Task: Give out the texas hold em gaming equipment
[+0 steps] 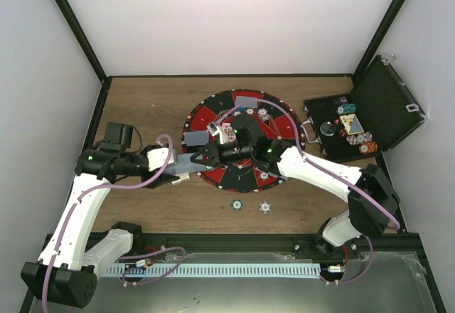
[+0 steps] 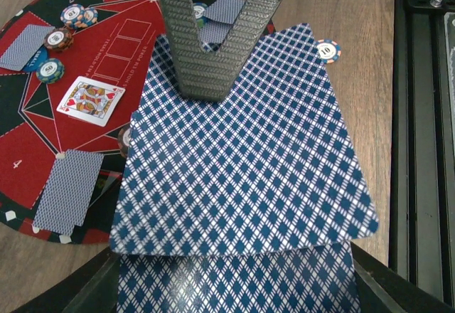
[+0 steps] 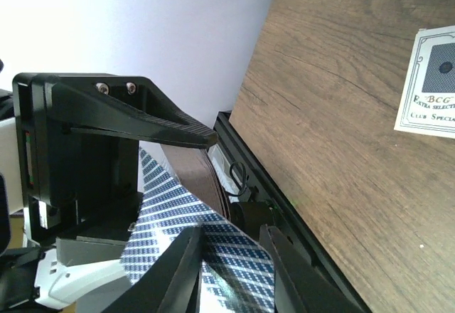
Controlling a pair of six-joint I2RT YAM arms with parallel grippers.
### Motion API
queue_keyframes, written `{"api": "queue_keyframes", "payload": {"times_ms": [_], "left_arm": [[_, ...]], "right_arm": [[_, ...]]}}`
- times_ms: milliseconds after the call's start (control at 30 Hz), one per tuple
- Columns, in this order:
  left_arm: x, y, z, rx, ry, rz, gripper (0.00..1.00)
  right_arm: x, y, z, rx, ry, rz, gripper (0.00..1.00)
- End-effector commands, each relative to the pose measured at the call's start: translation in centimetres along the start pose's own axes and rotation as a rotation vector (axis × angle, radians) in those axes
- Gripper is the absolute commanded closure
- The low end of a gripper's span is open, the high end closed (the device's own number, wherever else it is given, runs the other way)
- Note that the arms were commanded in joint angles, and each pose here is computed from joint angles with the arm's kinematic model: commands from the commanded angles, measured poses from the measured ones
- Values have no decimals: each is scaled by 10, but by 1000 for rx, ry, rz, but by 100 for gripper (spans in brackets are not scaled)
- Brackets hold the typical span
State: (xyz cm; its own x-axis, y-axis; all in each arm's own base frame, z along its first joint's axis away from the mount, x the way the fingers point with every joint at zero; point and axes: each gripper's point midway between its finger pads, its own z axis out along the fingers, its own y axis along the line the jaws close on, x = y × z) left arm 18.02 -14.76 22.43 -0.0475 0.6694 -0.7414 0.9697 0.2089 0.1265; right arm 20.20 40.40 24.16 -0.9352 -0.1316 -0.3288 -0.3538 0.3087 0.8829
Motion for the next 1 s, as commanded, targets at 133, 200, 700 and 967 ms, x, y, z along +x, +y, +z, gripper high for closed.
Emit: {"api": "queue_keyframes", "payload": {"times_ms": [133, 200, 700, 967], "left_arm": [[-12, 1, -2, 0, -58, 34, 89], [-12, 1, -2, 0, -57, 33, 89], [-10, 0, -4, -13, -41, 35, 89], [-13, 0, -6, -10, -48, 22, 89]], "right_arm": [[-3, 6, -21, 12, -42, 13, 97], [-5, 7, -26, 5, -49, 20, 99], [-71, -43, -117, 363, -203, -151, 99], [-155, -145, -156, 1169, -328, -438, 99]]}}
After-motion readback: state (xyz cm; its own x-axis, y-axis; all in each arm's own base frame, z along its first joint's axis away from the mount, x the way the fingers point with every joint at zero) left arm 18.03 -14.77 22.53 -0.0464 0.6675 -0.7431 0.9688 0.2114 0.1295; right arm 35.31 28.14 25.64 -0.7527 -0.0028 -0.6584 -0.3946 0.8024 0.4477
